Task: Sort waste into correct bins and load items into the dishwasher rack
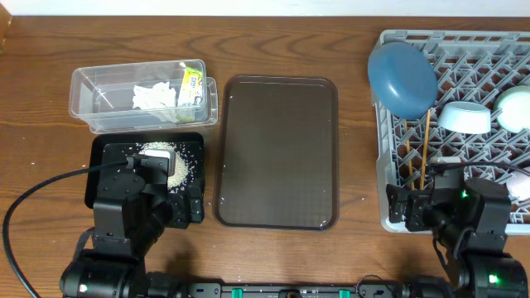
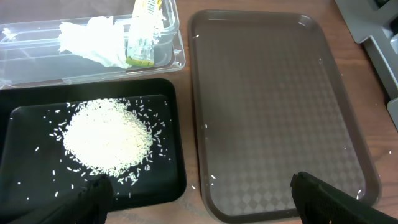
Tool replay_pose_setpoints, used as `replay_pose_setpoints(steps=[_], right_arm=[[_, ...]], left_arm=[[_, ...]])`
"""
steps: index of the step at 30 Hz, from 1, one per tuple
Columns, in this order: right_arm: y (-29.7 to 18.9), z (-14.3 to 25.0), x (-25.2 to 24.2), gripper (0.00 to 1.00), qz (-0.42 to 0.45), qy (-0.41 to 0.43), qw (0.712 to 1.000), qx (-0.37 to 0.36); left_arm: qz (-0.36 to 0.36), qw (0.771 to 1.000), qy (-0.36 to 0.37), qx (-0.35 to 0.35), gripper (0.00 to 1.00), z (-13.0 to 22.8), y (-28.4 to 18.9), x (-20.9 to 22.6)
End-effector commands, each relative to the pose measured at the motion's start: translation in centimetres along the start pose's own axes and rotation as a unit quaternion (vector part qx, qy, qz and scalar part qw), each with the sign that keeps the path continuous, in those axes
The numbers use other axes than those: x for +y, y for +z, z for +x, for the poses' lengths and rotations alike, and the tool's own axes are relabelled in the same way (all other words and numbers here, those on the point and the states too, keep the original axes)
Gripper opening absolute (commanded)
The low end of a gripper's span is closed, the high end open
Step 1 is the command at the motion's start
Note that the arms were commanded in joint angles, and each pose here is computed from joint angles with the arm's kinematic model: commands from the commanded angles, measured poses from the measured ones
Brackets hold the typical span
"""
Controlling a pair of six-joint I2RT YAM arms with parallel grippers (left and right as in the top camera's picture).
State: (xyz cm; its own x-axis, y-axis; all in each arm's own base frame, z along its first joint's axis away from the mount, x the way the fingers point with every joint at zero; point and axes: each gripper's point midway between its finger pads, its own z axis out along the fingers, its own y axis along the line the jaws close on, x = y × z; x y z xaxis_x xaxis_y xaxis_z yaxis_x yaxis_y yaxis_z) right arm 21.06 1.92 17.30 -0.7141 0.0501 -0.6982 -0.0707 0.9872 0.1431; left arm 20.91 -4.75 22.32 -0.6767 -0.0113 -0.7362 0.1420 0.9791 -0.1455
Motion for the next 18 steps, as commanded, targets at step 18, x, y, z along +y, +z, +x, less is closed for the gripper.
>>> replay_pose_setpoints(steps=[18], right_arm=[[3.1, 0.1, -0.7, 0.99, 0.013, -0.085, 0.963, -0.254]], left_arm=[[-0.005, 1.0, 0.005, 0.002, 0.95, 0.1, 0.1, 0.2]])
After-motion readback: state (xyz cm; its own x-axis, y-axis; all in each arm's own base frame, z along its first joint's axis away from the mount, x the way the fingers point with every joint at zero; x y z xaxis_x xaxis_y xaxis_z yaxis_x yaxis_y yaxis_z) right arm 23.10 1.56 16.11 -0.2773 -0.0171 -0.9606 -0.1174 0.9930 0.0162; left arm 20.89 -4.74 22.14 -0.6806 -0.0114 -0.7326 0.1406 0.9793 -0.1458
